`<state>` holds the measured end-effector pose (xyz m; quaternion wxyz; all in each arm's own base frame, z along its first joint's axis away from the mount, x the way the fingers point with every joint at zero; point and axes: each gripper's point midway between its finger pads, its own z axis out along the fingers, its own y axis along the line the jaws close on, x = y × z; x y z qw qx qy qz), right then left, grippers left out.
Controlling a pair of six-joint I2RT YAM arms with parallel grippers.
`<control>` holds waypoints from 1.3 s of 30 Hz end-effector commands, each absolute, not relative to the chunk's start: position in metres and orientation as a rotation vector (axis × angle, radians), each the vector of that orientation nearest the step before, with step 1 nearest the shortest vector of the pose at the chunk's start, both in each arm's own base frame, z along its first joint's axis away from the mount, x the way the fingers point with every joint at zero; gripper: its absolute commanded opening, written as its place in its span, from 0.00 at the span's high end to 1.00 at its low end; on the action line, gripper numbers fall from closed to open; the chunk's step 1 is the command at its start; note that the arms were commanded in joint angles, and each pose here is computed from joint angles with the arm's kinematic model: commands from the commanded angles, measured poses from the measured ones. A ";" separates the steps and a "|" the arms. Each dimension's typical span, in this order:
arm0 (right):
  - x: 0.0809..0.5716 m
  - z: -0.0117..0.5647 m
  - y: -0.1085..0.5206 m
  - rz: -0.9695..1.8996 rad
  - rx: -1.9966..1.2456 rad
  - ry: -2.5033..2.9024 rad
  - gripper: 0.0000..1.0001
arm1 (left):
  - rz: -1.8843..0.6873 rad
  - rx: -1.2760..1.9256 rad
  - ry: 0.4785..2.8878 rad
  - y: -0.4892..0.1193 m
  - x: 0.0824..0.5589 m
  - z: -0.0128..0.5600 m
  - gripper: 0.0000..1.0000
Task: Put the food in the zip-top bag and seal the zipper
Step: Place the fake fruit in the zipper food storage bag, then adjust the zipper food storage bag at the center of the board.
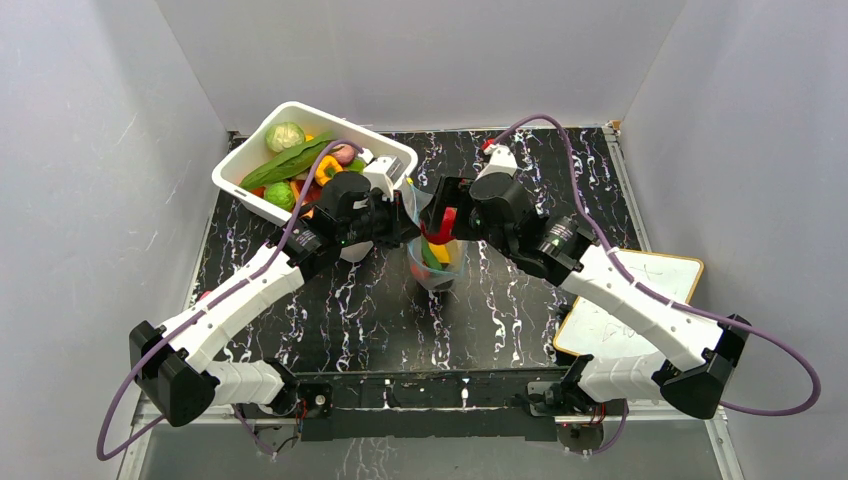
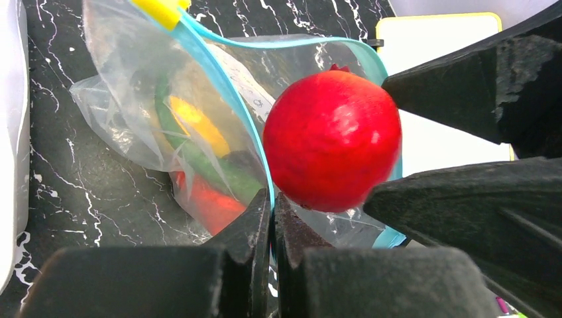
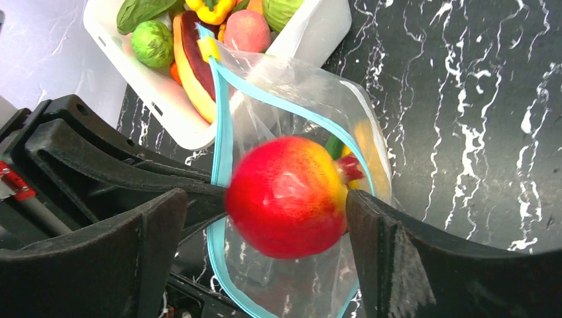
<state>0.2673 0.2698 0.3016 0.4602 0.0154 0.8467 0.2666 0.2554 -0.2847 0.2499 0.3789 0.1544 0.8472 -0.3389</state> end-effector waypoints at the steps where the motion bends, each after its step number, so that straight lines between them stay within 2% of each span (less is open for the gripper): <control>1: 0.272 0.351 0.268 0.667 -0.039 1.941 0.09 | -0.886 0.389 2.096 -0.283 0.254 0.270 1.00; 4: 0.272 0.352 0.265 0.633 -0.076 1.943 0.08 | -0.883 0.386 2.098 -0.282 0.254 0.268 1.00; 9: 0.268 0.345 0.259 0.574 -0.159 1.969 0.15 | -0.876 0.379 2.108 -0.280 0.253 0.266 1.00; 11: 0.270 0.338 0.255 0.533 -0.171 1.975 0.21 | -0.873 0.378 2.111 -0.280 0.253 0.264 1.00; 15: 0.275 0.324 0.244 0.445 -0.162 2.014 0.44 | -0.866 0.377 2.119 -0.279 0.253 0.262 1.00; 17: 0.277 0.316 0.239 0.409 -0.151 2.026 0.52 | -0.869 0.376 2.119 -0.279 0.252 0.262 1.00; 27: 0.289 0.282 0.238 0.278 -0.186 2.096 0.53 | -0.875 0.387 2.103 -0.279 0.251 0.264 1.00; 29: 0.291 0.282 0.238 0.273 -0.183 2.092 0.61 | -0.874 0.394 2.103 -0.278 0.250 0.264 1.00; 33: 0.292 0.293 0.233 0.263 -0.166 2.058 0.90 | -0.847 0.371 2.113 -0.274 0.252 0.264 1.00; 35: 0.295 0.300 0.216 0.173 -0.133 2.036 1.00 | -0.831 0.357 2.131 -0.271 0.252 0.262 1.00; 39: 0.295 0.316 0.200 0.118 -0.116 1.995 1.00 | -0.921 0.364 2.119 -0.281 0.245 0.267 1.00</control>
